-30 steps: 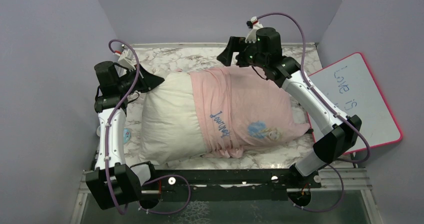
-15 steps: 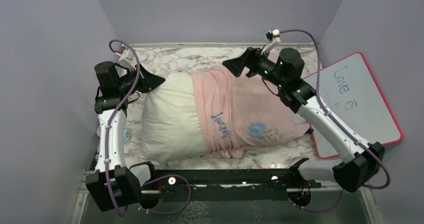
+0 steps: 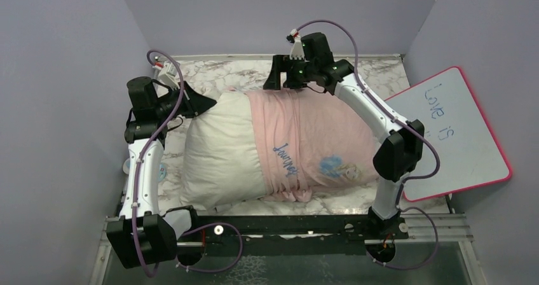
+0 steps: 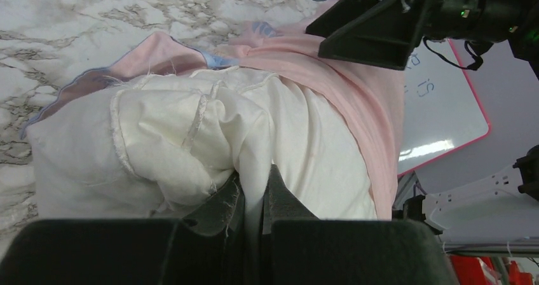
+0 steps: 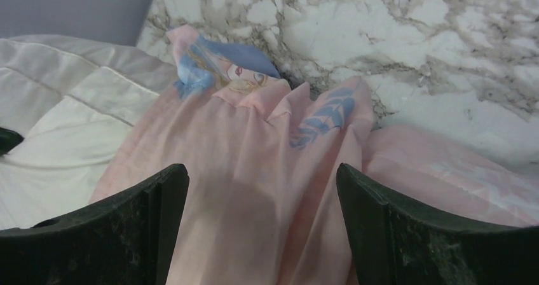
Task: Remove the pillowcase from the pillow
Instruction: Remove the pillow from the pillowcase.
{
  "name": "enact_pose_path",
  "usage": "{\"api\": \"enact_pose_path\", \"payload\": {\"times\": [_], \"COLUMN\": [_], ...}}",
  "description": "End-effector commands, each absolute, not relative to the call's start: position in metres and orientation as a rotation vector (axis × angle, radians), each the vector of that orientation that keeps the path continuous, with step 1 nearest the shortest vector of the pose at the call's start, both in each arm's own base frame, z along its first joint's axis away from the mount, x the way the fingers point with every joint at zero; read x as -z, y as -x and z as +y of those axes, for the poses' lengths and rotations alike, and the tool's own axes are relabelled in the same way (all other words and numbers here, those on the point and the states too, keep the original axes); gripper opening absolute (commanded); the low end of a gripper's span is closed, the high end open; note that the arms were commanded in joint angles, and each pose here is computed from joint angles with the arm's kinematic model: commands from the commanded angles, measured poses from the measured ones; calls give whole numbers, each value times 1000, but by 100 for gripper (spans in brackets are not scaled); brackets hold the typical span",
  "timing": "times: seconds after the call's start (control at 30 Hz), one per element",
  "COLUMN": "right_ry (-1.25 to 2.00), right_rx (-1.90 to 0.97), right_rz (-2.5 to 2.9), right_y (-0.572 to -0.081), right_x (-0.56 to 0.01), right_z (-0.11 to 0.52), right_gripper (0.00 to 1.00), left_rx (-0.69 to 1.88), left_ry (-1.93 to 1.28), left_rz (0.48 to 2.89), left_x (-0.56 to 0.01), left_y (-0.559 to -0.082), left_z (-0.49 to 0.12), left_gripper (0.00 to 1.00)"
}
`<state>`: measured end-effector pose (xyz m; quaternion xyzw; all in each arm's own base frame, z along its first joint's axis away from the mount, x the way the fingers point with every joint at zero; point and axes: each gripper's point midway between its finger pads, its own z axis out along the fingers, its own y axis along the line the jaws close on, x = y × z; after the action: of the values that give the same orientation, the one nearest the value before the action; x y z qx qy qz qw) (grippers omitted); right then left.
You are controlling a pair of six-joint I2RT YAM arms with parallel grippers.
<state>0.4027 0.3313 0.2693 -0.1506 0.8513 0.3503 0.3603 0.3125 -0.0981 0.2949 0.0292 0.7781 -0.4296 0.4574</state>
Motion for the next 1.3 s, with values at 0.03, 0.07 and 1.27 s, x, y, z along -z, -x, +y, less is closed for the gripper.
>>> {"api": "enact_pose_path", "payload": {"times": [0.03, 0.07, 1.27], "right_ry": [598, 557, 804], "right_rx": [-689, -569, -948], "right_rz": [2241, 2242, 2304], "right_y": [-394, -406, -376], "right_x": [-249, -245, -230], "right_z": [322, 305, 358], "right_gripper": [71, 62, 97], "left_rx": [1103, 1085, 958], "left_ry": [-169, -157, -68], "left_rz": [1858, 1865, 1939], "left_x": [-317, -316, -303], "left_y": [-295, -296, -303], "left_z": [-113, -111, -96], "left_gripper": [0, 0, 0]}}
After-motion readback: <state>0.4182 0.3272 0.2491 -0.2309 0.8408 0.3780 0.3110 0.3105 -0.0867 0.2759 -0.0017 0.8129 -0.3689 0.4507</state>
